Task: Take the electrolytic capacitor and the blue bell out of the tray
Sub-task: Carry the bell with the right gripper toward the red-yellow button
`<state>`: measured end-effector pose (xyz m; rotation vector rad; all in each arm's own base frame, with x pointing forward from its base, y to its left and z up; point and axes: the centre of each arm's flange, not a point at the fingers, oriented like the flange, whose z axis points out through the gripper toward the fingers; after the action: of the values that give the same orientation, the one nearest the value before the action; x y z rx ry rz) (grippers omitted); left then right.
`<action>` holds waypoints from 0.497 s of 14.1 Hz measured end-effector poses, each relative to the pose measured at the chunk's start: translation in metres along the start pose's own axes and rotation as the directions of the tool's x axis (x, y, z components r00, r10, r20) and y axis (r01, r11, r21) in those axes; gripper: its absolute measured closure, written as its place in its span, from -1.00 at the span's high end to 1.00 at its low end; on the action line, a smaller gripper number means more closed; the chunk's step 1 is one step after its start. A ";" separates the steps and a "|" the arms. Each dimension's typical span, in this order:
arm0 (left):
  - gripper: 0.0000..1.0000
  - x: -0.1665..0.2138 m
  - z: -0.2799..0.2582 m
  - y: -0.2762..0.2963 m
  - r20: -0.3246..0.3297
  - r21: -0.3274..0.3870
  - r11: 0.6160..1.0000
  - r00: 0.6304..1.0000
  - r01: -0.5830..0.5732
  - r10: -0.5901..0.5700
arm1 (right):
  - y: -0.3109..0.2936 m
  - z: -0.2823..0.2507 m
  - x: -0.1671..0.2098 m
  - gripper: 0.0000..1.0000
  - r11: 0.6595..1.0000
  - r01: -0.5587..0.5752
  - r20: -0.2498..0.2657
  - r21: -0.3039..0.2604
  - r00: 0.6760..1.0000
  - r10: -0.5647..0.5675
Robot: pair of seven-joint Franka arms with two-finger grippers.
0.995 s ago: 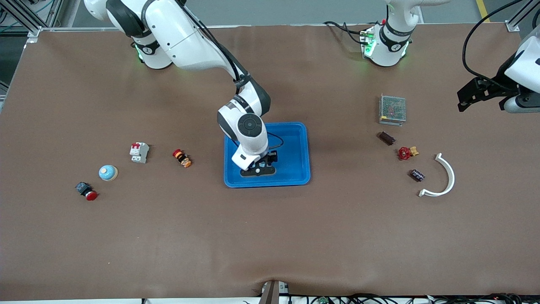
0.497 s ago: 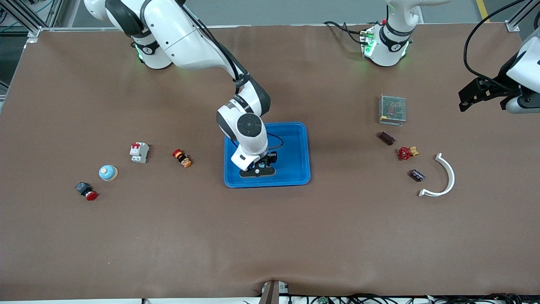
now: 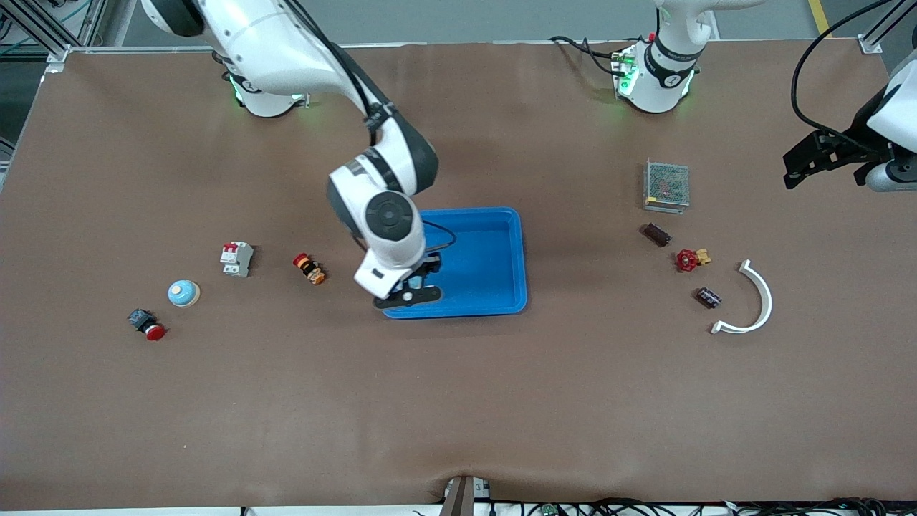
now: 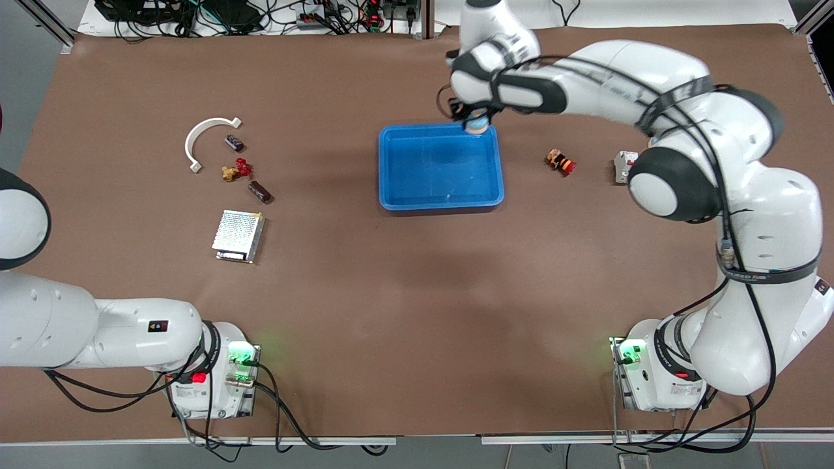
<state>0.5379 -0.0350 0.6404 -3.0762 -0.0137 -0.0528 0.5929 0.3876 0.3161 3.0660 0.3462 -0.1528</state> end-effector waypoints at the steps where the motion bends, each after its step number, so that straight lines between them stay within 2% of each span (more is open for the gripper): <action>1: 1.00 0.000 0.001 -0.002 0.005 0.000 1.000 1.000 0.003 -0.003 | 0.026 -0.018 0.001 0.36 0.999 0.039 0.014 0.001 0.999 -0.039; 4: 1.00 0.000 0.003 -0.011 0.014 0.001 1.000 1.000 0.019 -0.019 | 0.106 -0.049 -0.006 0.36 0.987 0.161 0.028 0.018 0.986 -0.162; 7: 1.00 0.000 0.005 -0.024 0.026 0.003 0.999 0.999 0.046 -0.046 | 0.164 -0.049 -0.019 0.36 0.973 0.230 0.045 0.033 0.972 -0.231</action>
<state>0.5373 -0.0107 0.6369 -3.0739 -0.0852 -0.0154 0.6162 0.2268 0.3736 3.0332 0.7028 -0.2433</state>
